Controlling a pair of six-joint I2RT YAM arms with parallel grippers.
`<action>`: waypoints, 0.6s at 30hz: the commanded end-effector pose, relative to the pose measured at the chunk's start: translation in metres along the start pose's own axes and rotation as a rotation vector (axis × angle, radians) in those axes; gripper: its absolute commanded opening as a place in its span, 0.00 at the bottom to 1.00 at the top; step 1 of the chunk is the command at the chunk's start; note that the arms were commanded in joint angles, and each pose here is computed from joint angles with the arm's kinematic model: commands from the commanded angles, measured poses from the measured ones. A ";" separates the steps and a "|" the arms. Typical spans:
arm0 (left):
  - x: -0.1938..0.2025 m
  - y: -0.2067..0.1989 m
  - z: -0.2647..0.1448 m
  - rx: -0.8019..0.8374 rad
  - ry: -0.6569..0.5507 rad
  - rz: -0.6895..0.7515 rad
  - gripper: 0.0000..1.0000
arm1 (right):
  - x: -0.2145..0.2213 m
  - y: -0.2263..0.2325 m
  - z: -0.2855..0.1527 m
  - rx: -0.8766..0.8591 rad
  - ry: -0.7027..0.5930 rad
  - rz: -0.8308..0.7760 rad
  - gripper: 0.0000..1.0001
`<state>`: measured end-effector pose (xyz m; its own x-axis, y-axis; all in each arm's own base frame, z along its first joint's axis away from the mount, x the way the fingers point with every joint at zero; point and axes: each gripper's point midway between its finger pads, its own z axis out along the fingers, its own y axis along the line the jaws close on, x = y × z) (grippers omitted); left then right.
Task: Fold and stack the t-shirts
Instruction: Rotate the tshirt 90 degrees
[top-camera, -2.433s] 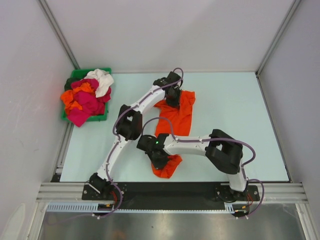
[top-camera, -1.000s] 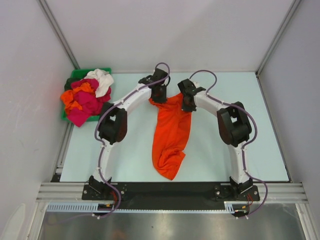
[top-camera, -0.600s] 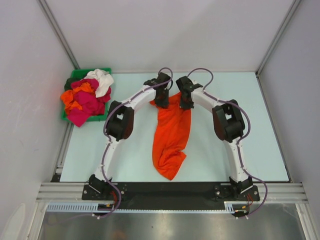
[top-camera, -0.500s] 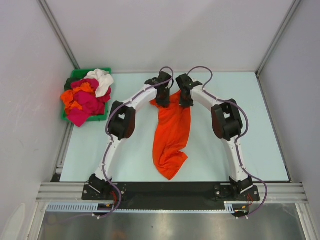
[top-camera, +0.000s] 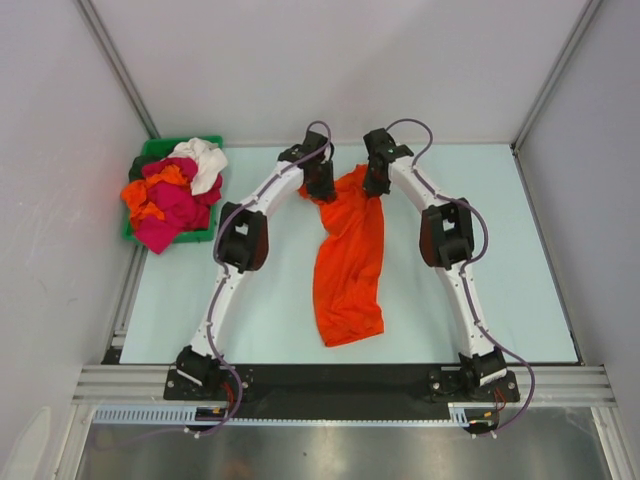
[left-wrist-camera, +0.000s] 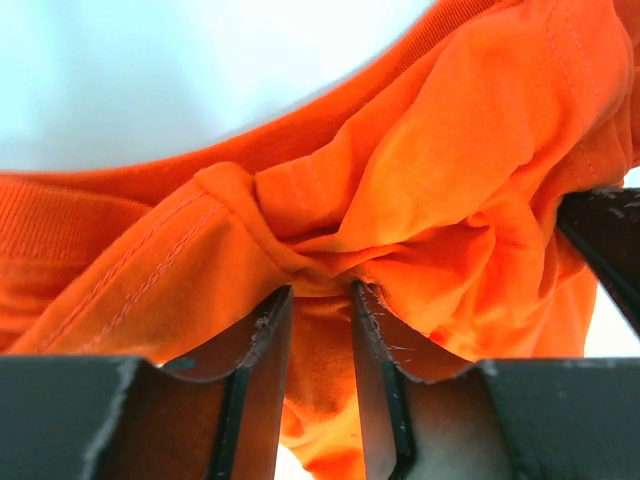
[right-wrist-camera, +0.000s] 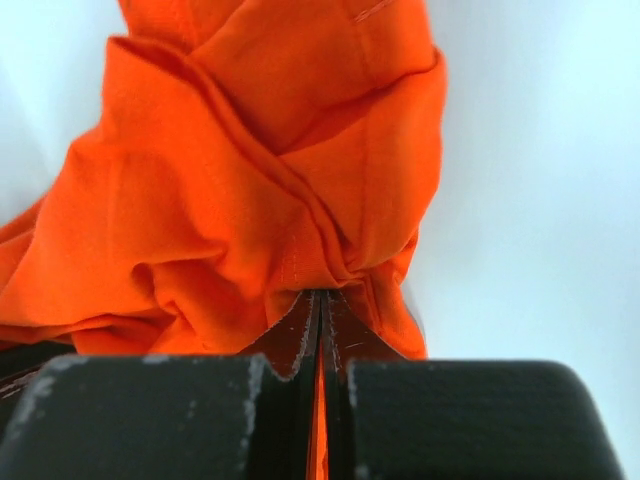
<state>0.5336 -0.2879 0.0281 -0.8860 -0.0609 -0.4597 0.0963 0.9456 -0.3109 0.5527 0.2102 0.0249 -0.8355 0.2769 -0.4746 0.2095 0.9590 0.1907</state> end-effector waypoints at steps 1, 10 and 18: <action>-0.024 0.007 0.002 0.039 -0.050 -0.035 0.37 | -0.001 -0.028 0.043 0.040 0.017 0.022 0.02; -0.065 0.008 -0.025 0.071 -0.162 -0.015 0.47 | -0.018 -0.012 0.036 -0.029 -0.068 0.002 0.15; -0.104 -0.013 -0.116 0.053 -0.318 0.013 0.52 | -0.061 0.023 -0.065 -0.078 -0.301 0.000 0.34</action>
<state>0.5684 -0.2616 0.0569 -0.8349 -0.1280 -0.5353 0.0744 0.9374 -0.3401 0.5669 0.2103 0.0364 -0.7670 0.3003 -0.5671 0.1826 0.9493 0.2558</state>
